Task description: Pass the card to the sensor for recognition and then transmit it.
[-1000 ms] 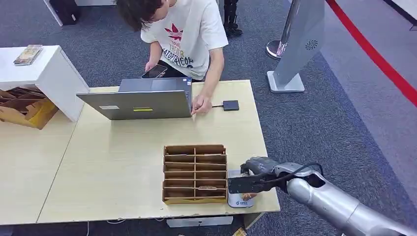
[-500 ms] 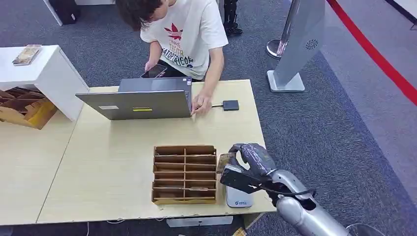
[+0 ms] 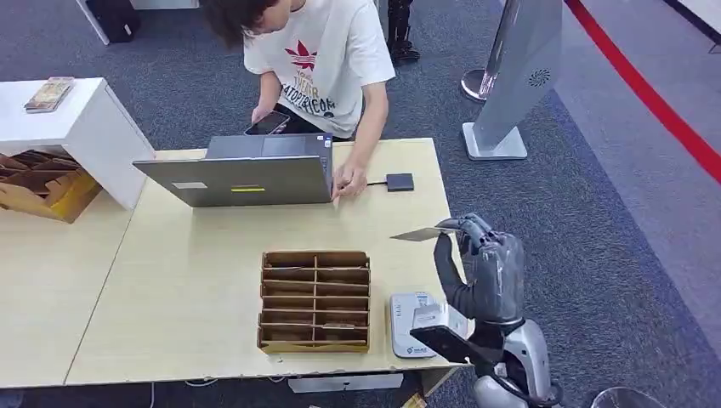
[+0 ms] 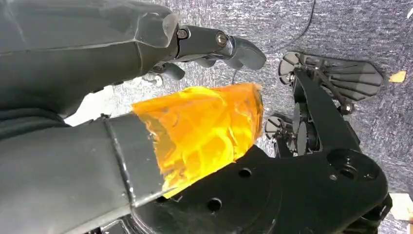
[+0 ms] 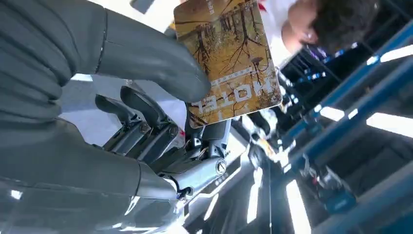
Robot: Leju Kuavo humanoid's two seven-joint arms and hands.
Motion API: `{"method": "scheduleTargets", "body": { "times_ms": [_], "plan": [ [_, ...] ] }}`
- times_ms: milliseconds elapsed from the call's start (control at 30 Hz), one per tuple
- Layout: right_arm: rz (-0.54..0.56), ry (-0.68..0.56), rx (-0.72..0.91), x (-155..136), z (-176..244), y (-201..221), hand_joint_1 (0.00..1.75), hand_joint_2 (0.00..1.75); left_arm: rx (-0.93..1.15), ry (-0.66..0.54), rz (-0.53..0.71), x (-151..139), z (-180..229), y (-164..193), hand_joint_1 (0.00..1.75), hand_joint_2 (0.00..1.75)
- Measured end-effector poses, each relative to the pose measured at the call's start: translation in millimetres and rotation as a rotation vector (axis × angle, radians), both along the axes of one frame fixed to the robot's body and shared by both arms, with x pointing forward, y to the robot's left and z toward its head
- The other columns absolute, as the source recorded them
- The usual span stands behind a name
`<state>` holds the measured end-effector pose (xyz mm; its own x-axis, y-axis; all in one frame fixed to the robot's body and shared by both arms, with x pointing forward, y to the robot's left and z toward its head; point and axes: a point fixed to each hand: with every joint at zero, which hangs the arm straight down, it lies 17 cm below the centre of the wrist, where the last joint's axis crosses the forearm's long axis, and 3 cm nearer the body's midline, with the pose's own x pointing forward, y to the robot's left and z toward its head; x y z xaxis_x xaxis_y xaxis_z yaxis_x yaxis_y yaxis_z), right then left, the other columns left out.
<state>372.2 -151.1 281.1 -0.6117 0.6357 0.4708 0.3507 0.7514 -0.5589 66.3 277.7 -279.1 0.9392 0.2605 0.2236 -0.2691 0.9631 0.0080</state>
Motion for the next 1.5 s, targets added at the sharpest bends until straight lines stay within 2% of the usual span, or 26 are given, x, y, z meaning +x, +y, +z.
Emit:
{"method": "scheduleTargets", "body": {
  "times_ms": [267, 500, 967, 1200, 1500],
  "plan": [
    [-0.008, -0.088, 0.06, -8.0, 27.6, 0.5, 1.75, 1.75, 0.003, -0.004, -0.011, 3.7, 0.4, -2.4, 0.0, 0.0],
    [0.039, -0.15, 0.112, 0.3, 60.7, 17.5, 1.75, 1.75, 0.022, -0.005, -0.037, 6.3, 0.4, 0.0, 0.0, 0.0],
    [0.135, -0.121, 0.065, 70.0, 114.1, 90.4, 1.75, 1.75, 0.043, 0.01, -0.14, 23.2, 1.4, 1.5, 0.0, 0.0],
    [0.086, -0.061, -0.039, 117.7, 118.2, 122.4, 1.75, 1.75, 0.047, 0.0, -0.22, 38.5, 3.7, -1.2, 0.0, 0.0],
    [0.055, -0.005, -0.088, 140.9, 109.0, 134.1, 1.75, 1.75, 0.046, -0.006, -0.249, 44.9, 4.8, -2.7, 0.0, 0.0]
  ]
}}
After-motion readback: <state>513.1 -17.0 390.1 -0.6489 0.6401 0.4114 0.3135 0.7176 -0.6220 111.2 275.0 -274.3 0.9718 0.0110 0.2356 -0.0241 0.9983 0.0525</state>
